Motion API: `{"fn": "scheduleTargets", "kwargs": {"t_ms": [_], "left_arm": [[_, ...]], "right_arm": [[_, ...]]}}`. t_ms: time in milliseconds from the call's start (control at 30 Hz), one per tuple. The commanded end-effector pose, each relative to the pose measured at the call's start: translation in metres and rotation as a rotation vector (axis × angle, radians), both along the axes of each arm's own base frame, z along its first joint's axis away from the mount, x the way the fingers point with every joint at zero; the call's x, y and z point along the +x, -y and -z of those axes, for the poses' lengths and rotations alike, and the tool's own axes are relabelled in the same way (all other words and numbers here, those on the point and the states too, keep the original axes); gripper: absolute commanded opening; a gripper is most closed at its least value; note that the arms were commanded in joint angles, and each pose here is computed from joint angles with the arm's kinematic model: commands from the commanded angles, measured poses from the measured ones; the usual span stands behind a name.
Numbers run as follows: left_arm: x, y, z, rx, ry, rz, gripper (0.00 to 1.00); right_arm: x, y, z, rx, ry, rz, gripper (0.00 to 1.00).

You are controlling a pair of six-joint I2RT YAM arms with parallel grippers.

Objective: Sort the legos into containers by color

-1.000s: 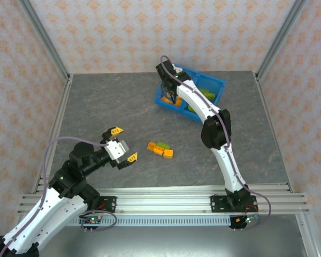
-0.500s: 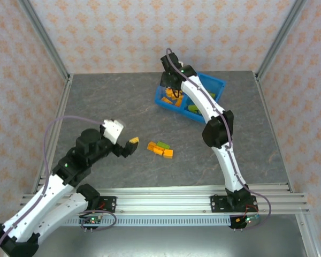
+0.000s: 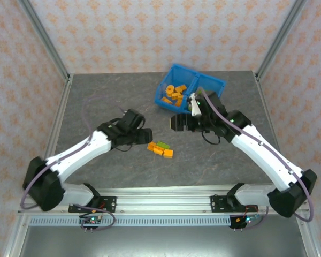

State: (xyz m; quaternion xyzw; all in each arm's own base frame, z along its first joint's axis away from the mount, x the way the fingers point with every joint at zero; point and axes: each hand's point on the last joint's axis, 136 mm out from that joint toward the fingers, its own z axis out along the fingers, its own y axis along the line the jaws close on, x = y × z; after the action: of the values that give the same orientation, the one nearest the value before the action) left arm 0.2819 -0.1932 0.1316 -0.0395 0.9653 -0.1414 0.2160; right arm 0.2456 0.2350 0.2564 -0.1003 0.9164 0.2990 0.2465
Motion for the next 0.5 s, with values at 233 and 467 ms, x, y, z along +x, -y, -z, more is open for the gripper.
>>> {"fn": "scheduleTargets", "kwargs": {"t_ms": [233, 467], "left_arm": [[0.009, 0.036, 0.071, 0.115, -0.216, 0.122, 0.67], [0.008, 0.037, 0.097, 0.137, -0.260, 0.120, 0.64]], "right_arm": [[-0.055, 0.006, 0.033, 0.057, -0.172, -0.092, 0.89], [-0.052, 0.008, 0.040, 0.038, -0.178, -0.072, 0.89]]}}
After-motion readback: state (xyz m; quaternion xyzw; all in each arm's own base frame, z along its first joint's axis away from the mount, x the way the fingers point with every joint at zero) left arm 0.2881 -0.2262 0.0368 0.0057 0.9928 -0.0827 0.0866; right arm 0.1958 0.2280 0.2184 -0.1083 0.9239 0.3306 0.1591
